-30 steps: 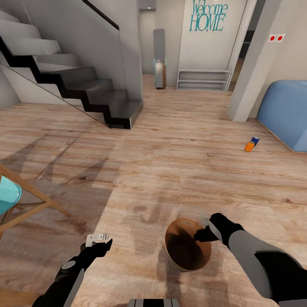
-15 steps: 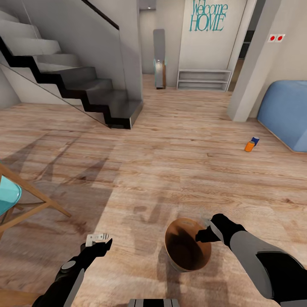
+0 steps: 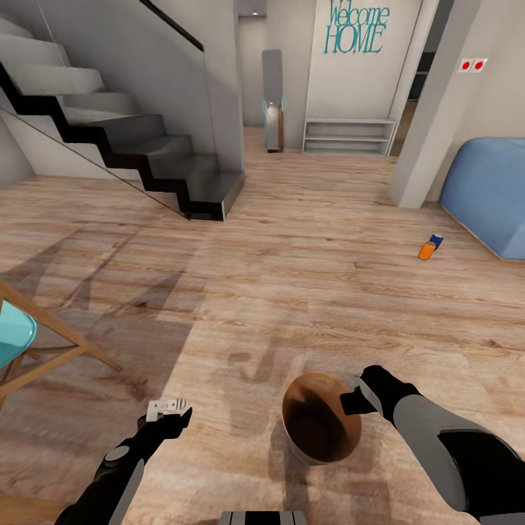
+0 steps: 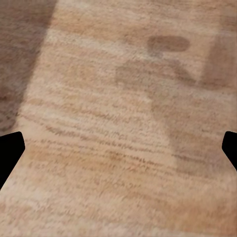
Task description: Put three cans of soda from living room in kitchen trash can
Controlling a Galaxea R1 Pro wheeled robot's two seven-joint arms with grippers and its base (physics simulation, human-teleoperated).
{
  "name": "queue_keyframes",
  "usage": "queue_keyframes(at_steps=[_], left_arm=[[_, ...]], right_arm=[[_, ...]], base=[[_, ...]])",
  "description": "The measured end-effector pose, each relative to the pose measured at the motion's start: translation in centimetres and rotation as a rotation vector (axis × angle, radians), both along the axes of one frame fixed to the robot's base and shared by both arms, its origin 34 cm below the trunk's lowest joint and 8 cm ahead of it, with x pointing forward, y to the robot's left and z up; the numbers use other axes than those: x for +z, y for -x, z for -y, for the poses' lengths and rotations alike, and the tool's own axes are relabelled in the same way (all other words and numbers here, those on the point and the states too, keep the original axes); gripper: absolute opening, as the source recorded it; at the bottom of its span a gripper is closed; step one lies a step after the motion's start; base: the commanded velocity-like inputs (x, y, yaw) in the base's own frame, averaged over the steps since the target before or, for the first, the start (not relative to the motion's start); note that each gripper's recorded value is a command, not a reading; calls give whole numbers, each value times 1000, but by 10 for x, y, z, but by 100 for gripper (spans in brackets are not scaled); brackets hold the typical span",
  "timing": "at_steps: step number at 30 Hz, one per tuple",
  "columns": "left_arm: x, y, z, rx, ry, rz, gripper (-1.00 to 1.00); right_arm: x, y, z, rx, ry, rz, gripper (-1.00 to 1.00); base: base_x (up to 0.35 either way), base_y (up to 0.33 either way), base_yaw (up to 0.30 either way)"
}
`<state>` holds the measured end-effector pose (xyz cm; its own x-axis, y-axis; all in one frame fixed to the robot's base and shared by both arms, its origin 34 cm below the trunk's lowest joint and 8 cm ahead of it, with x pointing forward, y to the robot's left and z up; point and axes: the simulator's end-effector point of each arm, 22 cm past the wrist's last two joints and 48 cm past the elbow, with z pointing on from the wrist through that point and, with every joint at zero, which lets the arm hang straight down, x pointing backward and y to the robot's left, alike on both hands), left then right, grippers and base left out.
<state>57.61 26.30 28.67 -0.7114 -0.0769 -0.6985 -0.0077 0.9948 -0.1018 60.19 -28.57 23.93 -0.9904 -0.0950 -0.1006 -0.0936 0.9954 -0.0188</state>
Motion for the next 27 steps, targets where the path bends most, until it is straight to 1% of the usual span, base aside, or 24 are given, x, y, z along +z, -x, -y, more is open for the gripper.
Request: queue_keyframes(at_steps=[13,15,27], left_arm=[[0,0,0,0,0,0,100],[4,-1,0,0,0,7,100],[29,-11,0,1,0,55,100]], right_arm=[[-2,3,0,-1,2,-1,-100],[-1,6,0,2,0,0,-100],[24,-4,1,-1,1,44,-100]], base=[[0,0,0],[0,0,0],[0,0,0]])
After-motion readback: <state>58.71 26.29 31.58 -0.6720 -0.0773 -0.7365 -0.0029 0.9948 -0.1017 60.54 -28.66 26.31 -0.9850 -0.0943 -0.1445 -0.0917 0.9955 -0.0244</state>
